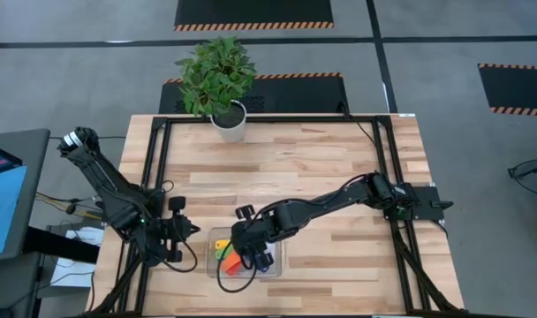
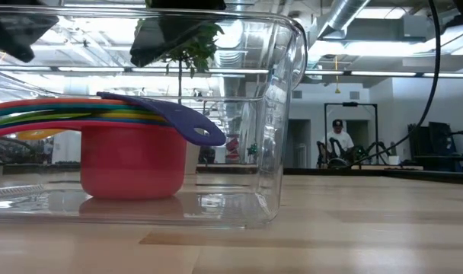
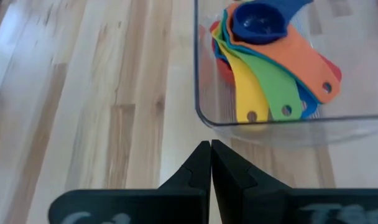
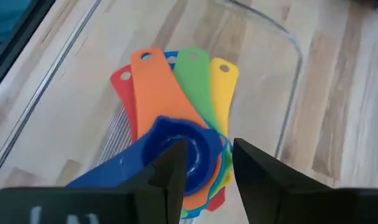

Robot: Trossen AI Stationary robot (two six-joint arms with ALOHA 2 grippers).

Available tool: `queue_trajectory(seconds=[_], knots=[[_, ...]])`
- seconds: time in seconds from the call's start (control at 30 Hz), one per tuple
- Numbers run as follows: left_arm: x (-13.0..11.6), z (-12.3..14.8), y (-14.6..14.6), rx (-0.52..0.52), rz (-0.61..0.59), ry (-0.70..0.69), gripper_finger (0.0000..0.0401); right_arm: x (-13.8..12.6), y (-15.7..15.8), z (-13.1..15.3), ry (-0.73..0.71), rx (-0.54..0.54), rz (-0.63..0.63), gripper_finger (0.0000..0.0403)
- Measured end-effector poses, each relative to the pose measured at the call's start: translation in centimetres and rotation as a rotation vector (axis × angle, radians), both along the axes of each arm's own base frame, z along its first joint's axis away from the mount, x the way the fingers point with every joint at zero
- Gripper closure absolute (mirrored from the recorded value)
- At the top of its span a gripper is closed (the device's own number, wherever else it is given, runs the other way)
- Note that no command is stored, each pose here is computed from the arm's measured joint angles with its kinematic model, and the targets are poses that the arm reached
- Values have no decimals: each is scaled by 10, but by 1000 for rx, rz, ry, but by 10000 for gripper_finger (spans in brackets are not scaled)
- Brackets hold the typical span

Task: Nest measuring cups in basket
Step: Adjust the dark blue measuring cup on the transparent bin

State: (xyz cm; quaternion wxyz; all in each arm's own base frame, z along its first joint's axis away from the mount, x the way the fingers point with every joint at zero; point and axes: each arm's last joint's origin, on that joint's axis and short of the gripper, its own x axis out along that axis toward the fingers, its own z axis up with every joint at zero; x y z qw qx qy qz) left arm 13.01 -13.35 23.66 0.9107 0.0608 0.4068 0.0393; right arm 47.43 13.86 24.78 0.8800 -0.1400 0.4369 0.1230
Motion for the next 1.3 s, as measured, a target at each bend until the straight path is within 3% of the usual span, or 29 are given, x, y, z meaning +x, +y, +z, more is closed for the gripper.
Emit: queue_trajectory(seconds=[0.33,0.47,0.8,1.03,1.3], knots=[[-10,-1,-5,21,-43,5,401,2,-8,-1,18,68,-116,275],[-12,-1,-7,27,-53,-4,401,0,-6,-15,42,82,-140,279],[-13,0,-8,35,-46,-24,401,-3,2,-15,49,102,-153,254],[-13,0,-8,35,-45,-24,401,-4,0,-33,70,102,-174,237],[-13,0,-8,35,-46,-24,401,-1,1,-33,31,109,-168,242]])
